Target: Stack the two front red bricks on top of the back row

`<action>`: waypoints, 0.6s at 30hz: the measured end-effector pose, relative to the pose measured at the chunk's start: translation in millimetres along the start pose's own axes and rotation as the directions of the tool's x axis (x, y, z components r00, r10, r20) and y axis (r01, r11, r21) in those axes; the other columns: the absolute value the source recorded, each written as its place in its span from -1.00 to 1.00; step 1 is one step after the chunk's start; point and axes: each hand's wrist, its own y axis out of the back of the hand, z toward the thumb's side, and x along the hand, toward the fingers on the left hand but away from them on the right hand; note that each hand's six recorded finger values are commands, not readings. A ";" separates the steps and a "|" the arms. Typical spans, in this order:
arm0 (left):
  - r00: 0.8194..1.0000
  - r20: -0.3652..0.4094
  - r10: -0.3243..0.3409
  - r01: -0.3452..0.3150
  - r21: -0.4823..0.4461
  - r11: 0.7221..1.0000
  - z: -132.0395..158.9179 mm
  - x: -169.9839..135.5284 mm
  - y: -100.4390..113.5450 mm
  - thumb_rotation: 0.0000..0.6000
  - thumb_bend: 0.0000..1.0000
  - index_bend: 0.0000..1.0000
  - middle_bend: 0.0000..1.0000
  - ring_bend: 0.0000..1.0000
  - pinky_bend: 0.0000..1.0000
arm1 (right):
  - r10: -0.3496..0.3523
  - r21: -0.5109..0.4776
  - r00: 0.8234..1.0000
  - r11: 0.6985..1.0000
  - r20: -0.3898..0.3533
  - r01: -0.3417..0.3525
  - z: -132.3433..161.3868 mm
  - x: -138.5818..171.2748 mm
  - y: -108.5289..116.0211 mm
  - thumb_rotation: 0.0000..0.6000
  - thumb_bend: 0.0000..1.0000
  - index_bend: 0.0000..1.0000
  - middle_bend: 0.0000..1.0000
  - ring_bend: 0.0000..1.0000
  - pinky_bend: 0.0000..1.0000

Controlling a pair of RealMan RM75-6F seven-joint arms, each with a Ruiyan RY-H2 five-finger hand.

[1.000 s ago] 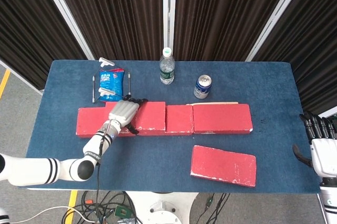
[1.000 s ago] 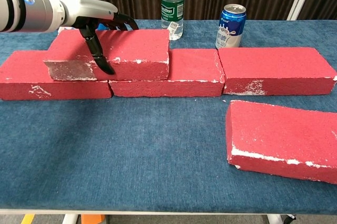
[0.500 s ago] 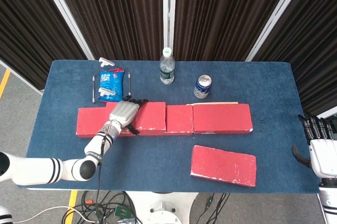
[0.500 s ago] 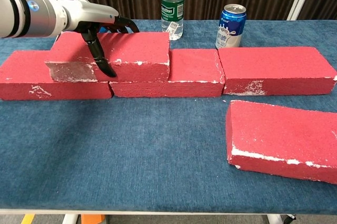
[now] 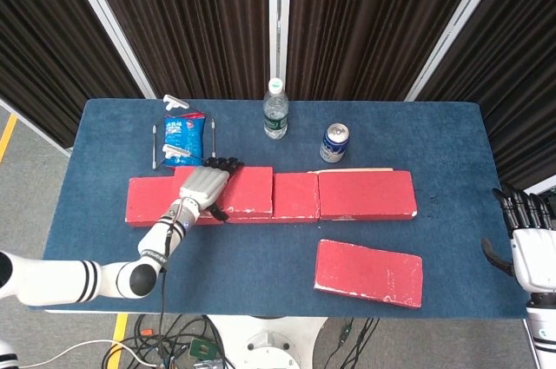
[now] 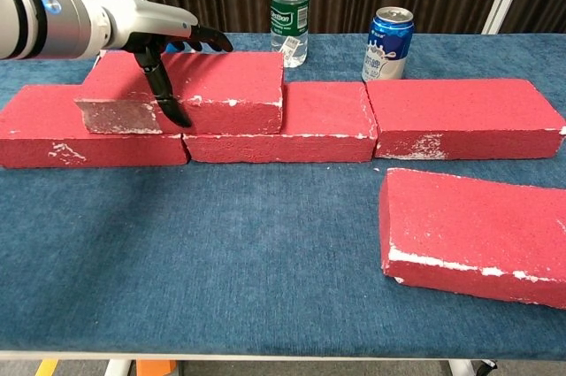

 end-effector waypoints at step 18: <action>1.000 0.002 -0.011 0.011 0.000 1.000 4.9 -0.7 -1.4 1.00 -1.00 -0.98 -1.00 -0.93 -1.00 | 0.003 -0.001 1.000 1.000 0.006 -0.003 -2.1 0.0 -1.0 1.00 -0.46 -1.00 -1.00 -1.00 -1.00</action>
